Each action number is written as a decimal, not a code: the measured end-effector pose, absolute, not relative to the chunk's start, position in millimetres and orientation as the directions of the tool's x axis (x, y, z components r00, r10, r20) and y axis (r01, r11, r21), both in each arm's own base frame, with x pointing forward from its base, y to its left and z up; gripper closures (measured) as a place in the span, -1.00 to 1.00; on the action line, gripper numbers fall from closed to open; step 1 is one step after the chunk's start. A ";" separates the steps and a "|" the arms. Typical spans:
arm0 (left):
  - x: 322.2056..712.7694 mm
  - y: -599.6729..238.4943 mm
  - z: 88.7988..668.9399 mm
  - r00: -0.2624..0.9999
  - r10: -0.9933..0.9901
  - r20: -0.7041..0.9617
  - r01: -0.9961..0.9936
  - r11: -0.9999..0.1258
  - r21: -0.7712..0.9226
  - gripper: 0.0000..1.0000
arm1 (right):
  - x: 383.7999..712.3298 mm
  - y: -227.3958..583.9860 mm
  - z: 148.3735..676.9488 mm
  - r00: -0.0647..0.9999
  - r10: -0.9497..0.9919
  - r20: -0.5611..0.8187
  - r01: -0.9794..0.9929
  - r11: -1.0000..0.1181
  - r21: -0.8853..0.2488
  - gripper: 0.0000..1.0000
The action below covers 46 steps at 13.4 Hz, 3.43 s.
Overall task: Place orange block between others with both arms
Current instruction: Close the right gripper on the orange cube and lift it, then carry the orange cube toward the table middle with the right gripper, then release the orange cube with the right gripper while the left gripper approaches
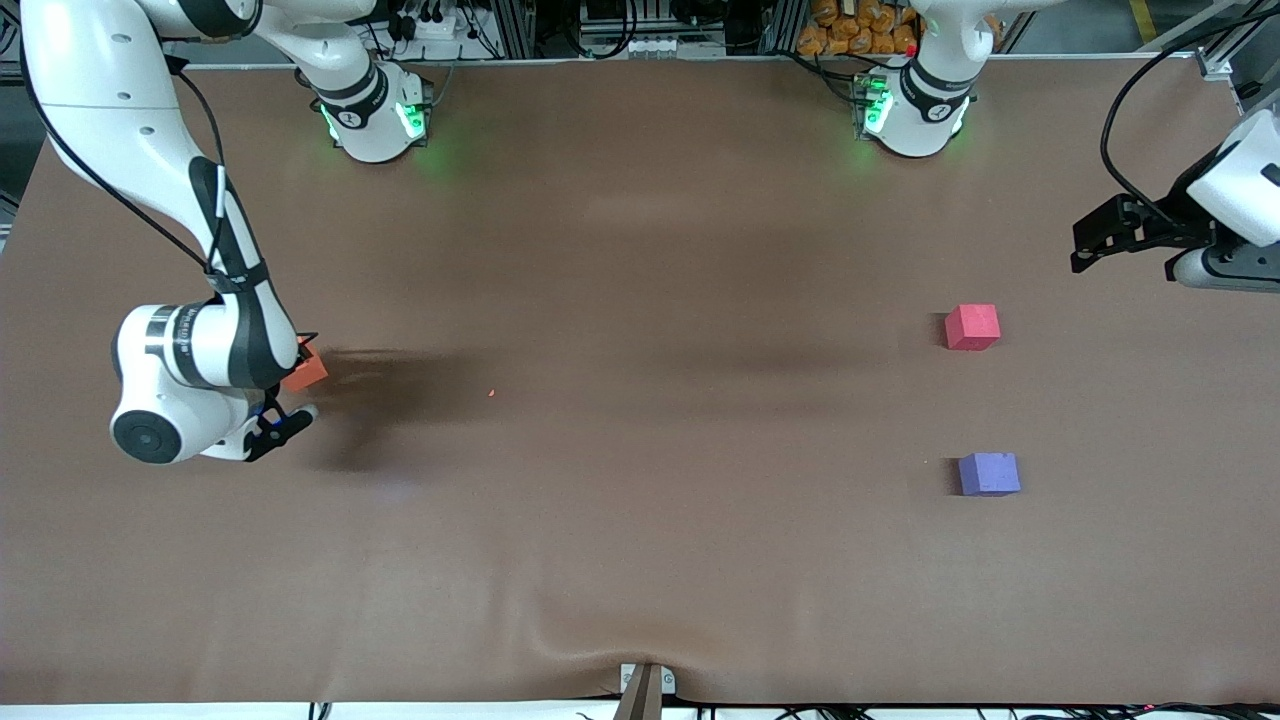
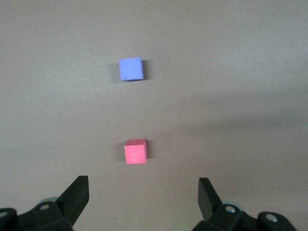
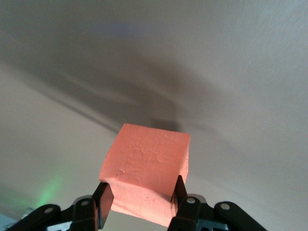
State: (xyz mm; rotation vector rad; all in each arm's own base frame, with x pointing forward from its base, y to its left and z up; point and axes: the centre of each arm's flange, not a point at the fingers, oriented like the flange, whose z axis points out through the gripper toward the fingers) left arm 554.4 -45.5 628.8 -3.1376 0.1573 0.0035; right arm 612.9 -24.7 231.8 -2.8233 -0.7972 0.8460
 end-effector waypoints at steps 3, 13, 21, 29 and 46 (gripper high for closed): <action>554.3 -44.5 628.6 0.995 -0.098 -0.004 -0.098 -0.995 0.000 -1.00 | 625.9 3.7 257.0 0.765 0.492 -0.416 0.397 -0.869 -0.297 -0.11; 554.2 -45.6 628.6 0.995 -0.100 -0.004 -0.100 -0.995 0.000 -1.00 | 588.7 283.8 276.5 0.879 0.273 -0.390 0.102 -0.908 -0.407 -0.13; 554.0 -48.0 628.7 0.995 -0.104 -0.004 -0.104 -0.995 0.000 -1.00 | 505.5 475.4 245.5 0.917 -0.023 -0.399 -0.212 -0.873 -0.438 -0.18; 554.0 -48.0 628.8 0.995 -0.104 -0.004 -0.104 -0.995 0.000 -1.00 | 476.3 518.7 216.8 0.926 -0.117 -0.360 -0.285 -0.841 -0.459 -0.52; 543.2 -193.6 546.6 0.936 -0.218 -0.277 -0.216 -0.976 0.038 -1.00 | 612.3 231.8 376.3 0.936 -0.098 -0.338 -0.148 -0.981 -0.124 -1.00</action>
